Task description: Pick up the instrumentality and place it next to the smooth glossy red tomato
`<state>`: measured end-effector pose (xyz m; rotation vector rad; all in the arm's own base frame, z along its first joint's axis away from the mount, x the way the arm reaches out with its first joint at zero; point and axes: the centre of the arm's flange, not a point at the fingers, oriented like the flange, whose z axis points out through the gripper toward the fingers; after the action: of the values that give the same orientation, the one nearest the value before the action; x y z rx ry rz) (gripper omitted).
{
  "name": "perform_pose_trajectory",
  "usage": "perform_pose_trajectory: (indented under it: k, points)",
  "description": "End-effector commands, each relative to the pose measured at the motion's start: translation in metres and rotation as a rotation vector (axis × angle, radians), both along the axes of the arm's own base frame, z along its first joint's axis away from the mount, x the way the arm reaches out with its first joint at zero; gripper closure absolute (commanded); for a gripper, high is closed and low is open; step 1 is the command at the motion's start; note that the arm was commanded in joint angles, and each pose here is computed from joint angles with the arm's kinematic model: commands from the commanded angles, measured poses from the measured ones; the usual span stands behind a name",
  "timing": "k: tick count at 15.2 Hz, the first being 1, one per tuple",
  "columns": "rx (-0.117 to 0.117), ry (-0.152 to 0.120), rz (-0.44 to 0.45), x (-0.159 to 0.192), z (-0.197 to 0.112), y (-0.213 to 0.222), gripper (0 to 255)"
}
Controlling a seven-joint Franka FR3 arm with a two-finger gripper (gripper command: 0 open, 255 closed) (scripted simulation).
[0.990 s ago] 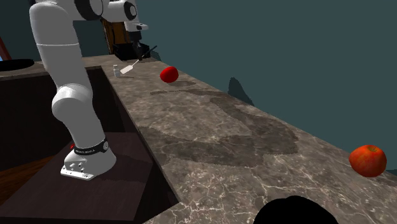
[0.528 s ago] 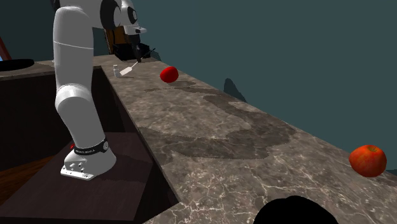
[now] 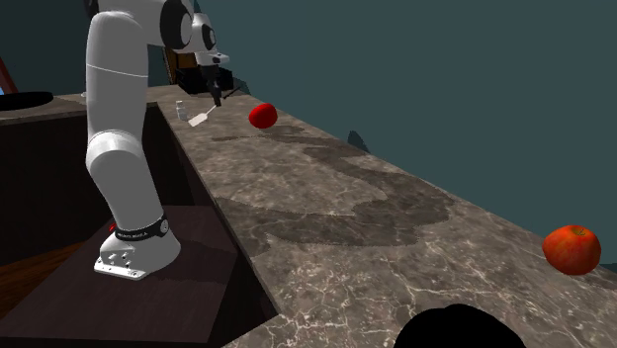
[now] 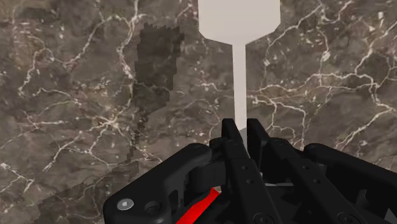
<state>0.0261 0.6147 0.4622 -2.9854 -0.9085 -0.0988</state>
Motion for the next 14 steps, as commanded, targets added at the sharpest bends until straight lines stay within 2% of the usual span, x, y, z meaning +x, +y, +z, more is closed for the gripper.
perform_pose_trajectory:
  k: [1,14]
  points:
    - [0.0,0.0,0.0,0.0,-0.01,0.0,255]
    - [0.0,0.0,0.0,0.0,-0.079,0.0,255]
